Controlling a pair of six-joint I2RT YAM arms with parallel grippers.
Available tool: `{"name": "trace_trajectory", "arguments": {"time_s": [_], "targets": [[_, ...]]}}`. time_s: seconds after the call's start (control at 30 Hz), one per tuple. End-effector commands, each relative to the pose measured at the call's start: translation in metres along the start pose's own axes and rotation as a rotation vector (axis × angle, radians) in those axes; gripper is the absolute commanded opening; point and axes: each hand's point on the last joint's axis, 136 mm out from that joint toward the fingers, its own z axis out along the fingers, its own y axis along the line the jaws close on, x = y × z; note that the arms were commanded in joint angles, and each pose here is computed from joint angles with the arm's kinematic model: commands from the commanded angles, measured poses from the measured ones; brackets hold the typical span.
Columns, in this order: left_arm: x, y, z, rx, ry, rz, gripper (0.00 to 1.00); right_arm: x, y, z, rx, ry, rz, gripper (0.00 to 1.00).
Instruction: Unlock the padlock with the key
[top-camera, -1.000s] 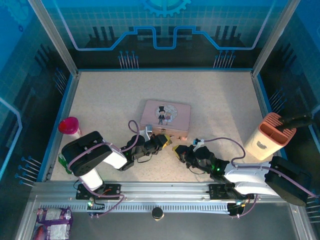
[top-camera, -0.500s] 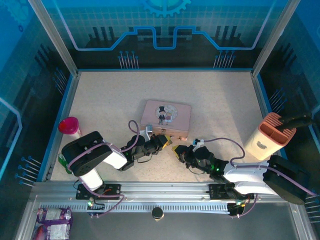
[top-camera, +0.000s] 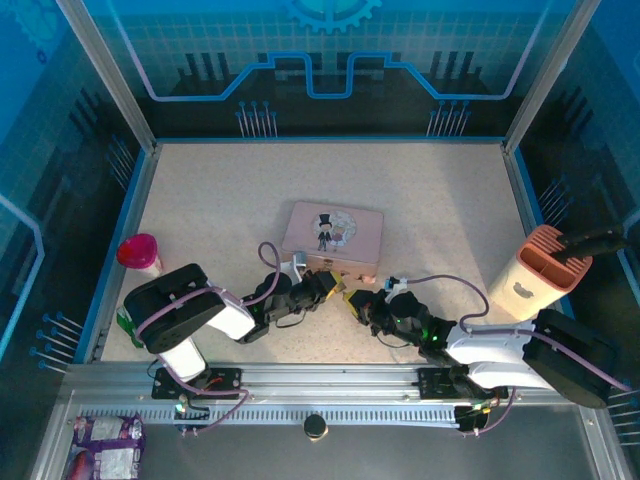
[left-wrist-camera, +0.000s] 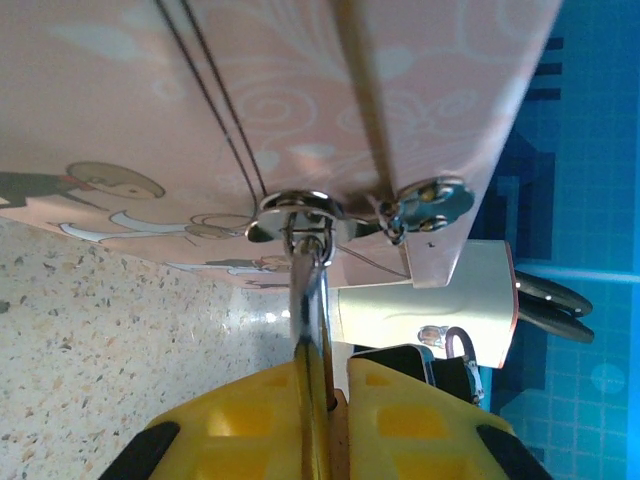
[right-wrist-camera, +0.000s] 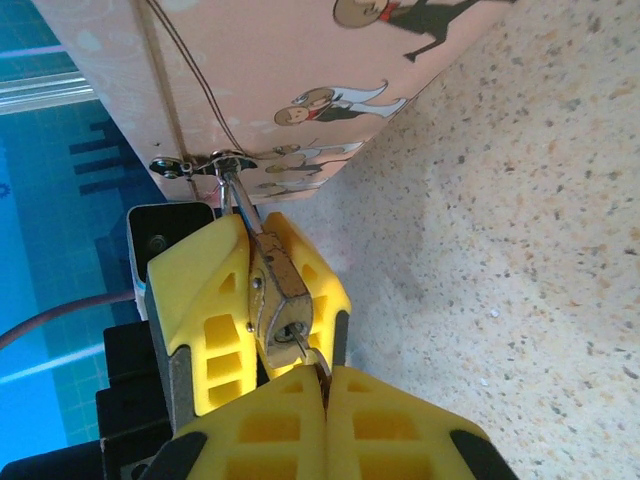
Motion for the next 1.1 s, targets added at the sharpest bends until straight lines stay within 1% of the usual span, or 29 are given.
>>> {"name": "trace_trajectory", "arguments": {"time_s": [0.0,0.4,0.5,0.53,0.6,0.7,0.77,0.8,0.87,0.93,1.07], "targets": [[0.028,-0.056,-0.005,0.216,0.108,0.073,0.00,-0.008,0.016,0.002,-0.060,-0.031,0.018,0.00],[0.033,-0.057,-0.003,0.207,0.116,0.079,0.00,-0.015,0.022,0.006,-0.060,-0.037,-0.008,0.00],[0.029,-0.052,-0.003,0.173,0.098,0.075,0.00,-0.019,0.016,0.004,-0.037,-0.044,-0.034,0.00],[0.027,-0.048,-0.004,0.153,0.089,0.074,0.00,-0.019,0.012,0.003,-0.015,-0.043,-0.044,0.04],[0.022,-0.041,-0.005,0.105,0.066,0.071,0.00,-0.021,-0.002,0.000,0.055,-0.051,-0.071,0.20],[0.012,-0.031,-0.006,0.025,0.030,0.052,0.00,-0.027,-0.016,-0.011,0.121,-0.064,-0.122,0.43],[0.007,-0.026,-0.006,-0.016,0.014,0.039,0.00,-0.032,-0.020,-0.019,0.131,-0.071,-0.153,0.50],[0.005,-0.025,-0.006,-0.032,0.006,0.036,0.00,-0.035,-0.021,-0.024,0.143,-0.073,-0.176,0.53],[0.002,-0.026,-0.005,-0.052,0.000,0.037,0.00,-0.038,-0.021,-0.032,0.192,-0.074,-0.261,0.53],[0.000,-0.025,-0.004,-0.073,-0.004,0.036,0.00,-0.040,-0.011,-0.042,0.240,-0.080,-0.413,0.52],[-0.003,-0.020,-0.003,-0.123,-0.009,0.022,0.00,-0.041,0.008,-0.057,0.321,-0.085,-0.805,0.51]]}}
